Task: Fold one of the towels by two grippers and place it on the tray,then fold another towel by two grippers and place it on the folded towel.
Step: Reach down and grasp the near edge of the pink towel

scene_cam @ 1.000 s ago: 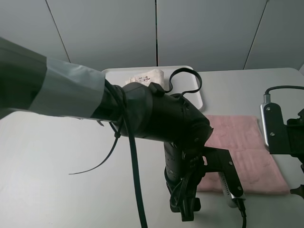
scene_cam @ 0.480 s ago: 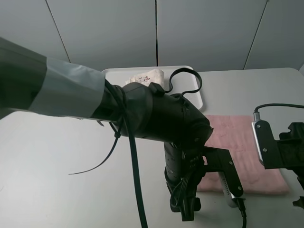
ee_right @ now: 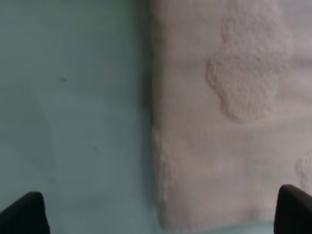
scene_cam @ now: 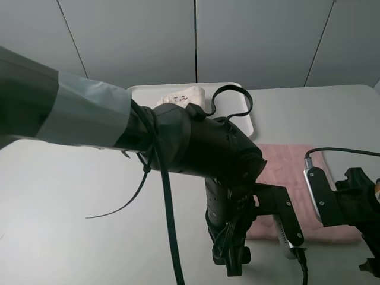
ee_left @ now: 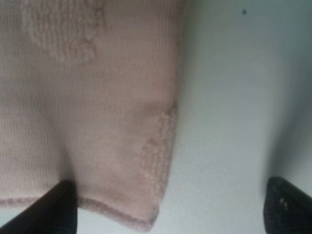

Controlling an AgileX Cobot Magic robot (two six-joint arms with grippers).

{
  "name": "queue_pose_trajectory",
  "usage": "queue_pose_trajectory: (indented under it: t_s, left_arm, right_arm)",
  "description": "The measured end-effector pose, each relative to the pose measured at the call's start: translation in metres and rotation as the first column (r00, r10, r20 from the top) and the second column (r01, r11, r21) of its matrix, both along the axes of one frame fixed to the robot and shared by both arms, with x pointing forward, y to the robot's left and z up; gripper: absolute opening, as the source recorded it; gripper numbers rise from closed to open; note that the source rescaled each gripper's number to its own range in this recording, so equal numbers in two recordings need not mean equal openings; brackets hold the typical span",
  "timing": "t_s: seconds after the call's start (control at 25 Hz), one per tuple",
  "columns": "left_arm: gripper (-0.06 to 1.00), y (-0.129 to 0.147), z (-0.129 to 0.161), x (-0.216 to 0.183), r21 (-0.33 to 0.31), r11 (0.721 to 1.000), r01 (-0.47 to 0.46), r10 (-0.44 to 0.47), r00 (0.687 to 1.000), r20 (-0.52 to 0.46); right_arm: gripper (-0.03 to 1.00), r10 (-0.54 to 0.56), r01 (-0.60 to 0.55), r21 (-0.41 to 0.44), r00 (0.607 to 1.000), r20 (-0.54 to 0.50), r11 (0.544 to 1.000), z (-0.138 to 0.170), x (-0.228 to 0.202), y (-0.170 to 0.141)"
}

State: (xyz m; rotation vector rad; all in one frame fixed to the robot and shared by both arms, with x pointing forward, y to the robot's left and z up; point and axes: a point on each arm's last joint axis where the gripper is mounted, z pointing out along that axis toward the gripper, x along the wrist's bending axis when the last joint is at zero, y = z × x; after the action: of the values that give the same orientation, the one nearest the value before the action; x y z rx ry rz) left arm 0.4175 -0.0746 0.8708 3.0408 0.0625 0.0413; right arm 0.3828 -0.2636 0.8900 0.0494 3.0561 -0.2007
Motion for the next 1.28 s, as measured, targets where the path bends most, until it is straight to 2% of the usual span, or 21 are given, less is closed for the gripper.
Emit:
queue_pose_trajectory:
  t_s: [0.16,0.6,0.92,1.04,1.28]
  left_arm:
    - [1.0,0.0,0.0,0.0,0.002,1.0,0.003,-0.003,1.0,0.005]
    - [1.0,0.0,0.0,0.001,0.005,1.0,0.007,-0.007,1.0,0.009]
    - [1.0,0.002,0.0,0.001,0.018,1.0,0.013,-0.013,1.0,0.011]
    - [1.0,0.002,0.0,0.001,0.023,1.0,0.019,-0.019,1.0,0.017]
    - [1.0,0.002,0.0,0.002,0.026,0.999,0.023,-0.023,0.999,0.021]
  right_arm:
    - [1.0,0.044,-0.044,-0.007,0.998,-0.052,0.999,-0.011,-0.009,-0.002]
    - [1.0,0.029,-0.029,0.021,1.0,-0.01,0.999,-0.012,-0.006,0.0]
    - [1.0,-0.038,0.038,0.007,0.999,0.007,0.999,-0.012,-0.005,-0.002]
    - [1.0,-0.104,0.104,0.0,0.994,0.027,0.995,-0.011,-0.003,-0.01]
    - [1.0,-0.168,0.166,0.031,0.984,0.055,0.986,-0.008,-0.001,-0.015]
